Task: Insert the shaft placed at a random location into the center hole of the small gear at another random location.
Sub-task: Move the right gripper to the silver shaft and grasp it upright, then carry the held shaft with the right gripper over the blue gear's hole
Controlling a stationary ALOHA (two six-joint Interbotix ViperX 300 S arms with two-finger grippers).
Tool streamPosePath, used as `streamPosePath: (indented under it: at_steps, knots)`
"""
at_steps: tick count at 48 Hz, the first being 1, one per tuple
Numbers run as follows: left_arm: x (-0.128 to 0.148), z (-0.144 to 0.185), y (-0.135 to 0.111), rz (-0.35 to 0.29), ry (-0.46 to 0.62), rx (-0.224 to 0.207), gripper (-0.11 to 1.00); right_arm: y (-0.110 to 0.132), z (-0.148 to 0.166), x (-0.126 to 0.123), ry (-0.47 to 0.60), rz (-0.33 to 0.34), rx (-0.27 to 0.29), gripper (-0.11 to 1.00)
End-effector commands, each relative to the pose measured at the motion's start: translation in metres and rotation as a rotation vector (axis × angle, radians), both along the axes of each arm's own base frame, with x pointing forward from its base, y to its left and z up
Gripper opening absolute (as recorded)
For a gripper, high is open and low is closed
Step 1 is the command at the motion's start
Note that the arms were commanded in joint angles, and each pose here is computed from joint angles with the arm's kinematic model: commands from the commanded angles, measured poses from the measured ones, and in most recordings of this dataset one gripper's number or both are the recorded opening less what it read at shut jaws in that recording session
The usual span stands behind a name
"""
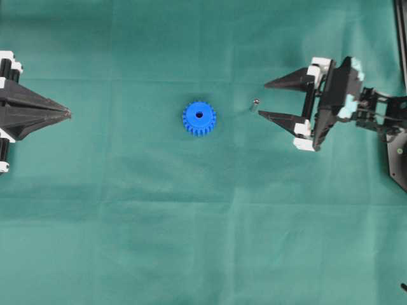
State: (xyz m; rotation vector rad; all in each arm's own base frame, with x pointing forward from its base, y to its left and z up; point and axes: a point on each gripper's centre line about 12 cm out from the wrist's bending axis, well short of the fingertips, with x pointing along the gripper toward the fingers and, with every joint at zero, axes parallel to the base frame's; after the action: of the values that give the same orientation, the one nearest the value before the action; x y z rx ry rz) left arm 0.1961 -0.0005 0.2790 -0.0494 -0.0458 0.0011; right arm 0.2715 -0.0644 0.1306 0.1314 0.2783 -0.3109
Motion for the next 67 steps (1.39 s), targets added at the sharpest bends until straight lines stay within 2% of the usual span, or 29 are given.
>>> streamPosePath:
  at_steps: [1,15,27,32,44,59,67]
  knots:
    - [0.001,0.003,0.000,-0.001,-0.011,-0.002,-0.01,-0.004,-0.002,0.007,-0.027,-0.021,-0.004,0.66]
    - [0.001,0.000,0.000,-0.001,-0.003,-0.001,-0.01,-0.009,-0.028,0.018,0.018,-0.046,0.039,0.64]
    - [0.000,-0.003,0.000,0.000,0.003,-0.003,-0.01,-0.010,-0.032,0.018,0.022,-0.059,0.051,0.63]
    - [0.000,-0.003,0.000,0.000,0.005,-0.003,-0.01,-0.010,-0.033,0.019,0.028,-0.059,0.053,0.57]
    - [0.000,-0.004,0.000,-0.001,0.006,-0.003,-0.01,-0.009,-0.033,0.019,0.025,-0.052,0.049,0.18]
    - [0.000,-0.004,0.000,-0.001,0.008,-0.004,-0.01,-0.009,-0.029,0.019,0.014,-0.054,0.063,0.17]
    - [0.000,-0.004,0.000,-0.001,0.008,-0.004,-0.01,-0.007,-0.006,0.019,-0.023,-0.045,0.060,0.17]
